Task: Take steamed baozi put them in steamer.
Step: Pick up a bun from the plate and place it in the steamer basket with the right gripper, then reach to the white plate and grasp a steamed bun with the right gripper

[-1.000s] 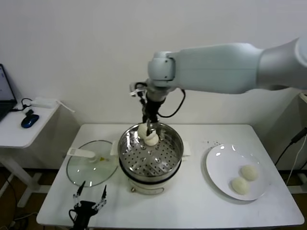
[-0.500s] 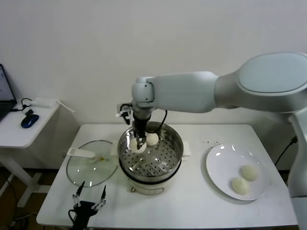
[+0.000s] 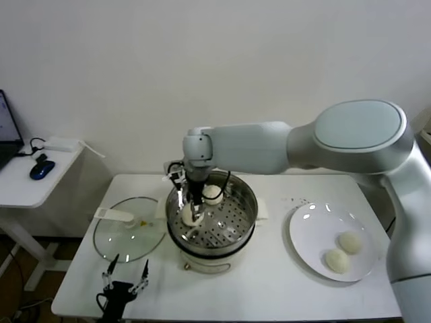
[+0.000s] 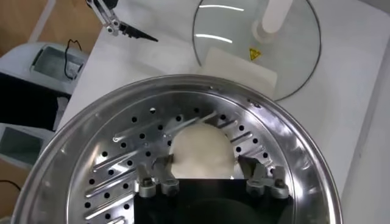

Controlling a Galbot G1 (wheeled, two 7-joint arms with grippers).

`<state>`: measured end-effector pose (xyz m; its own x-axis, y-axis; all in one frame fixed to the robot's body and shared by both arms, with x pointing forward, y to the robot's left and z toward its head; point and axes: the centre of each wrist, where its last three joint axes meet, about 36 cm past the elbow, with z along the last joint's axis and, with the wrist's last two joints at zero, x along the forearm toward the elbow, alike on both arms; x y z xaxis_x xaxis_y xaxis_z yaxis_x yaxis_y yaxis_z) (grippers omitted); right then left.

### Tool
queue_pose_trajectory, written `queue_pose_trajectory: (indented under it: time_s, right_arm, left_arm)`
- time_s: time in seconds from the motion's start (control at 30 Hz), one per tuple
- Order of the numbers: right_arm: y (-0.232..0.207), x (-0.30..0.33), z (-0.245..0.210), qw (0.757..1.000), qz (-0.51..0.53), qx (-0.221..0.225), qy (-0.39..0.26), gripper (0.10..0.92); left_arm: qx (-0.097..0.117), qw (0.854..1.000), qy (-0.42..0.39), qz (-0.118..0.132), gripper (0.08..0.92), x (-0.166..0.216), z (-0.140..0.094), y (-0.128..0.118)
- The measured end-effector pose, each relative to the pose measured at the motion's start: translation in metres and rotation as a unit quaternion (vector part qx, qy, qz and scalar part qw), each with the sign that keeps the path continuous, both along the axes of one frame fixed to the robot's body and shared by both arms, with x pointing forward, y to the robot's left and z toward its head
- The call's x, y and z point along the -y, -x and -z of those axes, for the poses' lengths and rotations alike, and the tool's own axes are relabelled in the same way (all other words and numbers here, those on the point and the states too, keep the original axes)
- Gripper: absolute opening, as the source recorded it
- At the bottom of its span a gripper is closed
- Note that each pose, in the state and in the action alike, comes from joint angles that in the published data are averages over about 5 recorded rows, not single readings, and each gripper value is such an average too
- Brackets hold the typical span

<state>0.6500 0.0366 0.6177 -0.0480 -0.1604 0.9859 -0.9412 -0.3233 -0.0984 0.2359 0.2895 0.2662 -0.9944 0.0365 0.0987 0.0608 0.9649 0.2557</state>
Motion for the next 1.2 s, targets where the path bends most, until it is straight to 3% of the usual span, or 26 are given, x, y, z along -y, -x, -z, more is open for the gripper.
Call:
queue_pose_trajectory:
  time_s: [0.3,0.6,0.87,1.2]
  right_arm:
    - [-0.01,0.054,-0.058,1.0,-0.008,0.005,0.012,0.823]
    - [0.001,0.167,-0.103,0.999,0.004,0.007,0.054,0.823]
    - [0.025,0.281,-0.065,0.995,0.043,-0.005,0.091,0.823]
    - [0.057,0.381,0.035,0.991,0.088,-0.021,0.094,0.823]
  left_arm:
    - [-0.003,1.0,-0.004,-0.002,0.823,-0.001,-0.002,0.004]
    - [-0.003,1.0,-0.005,0.003,0.823,0.004,-0.002,0.005]
    - [-0.005,1.0,-0.007,0.003,0.823,0.006,-0.001,0.009]
    - [-0.007,1.0,-0.007,0.001,0.823,0.01,0.004,0.011]
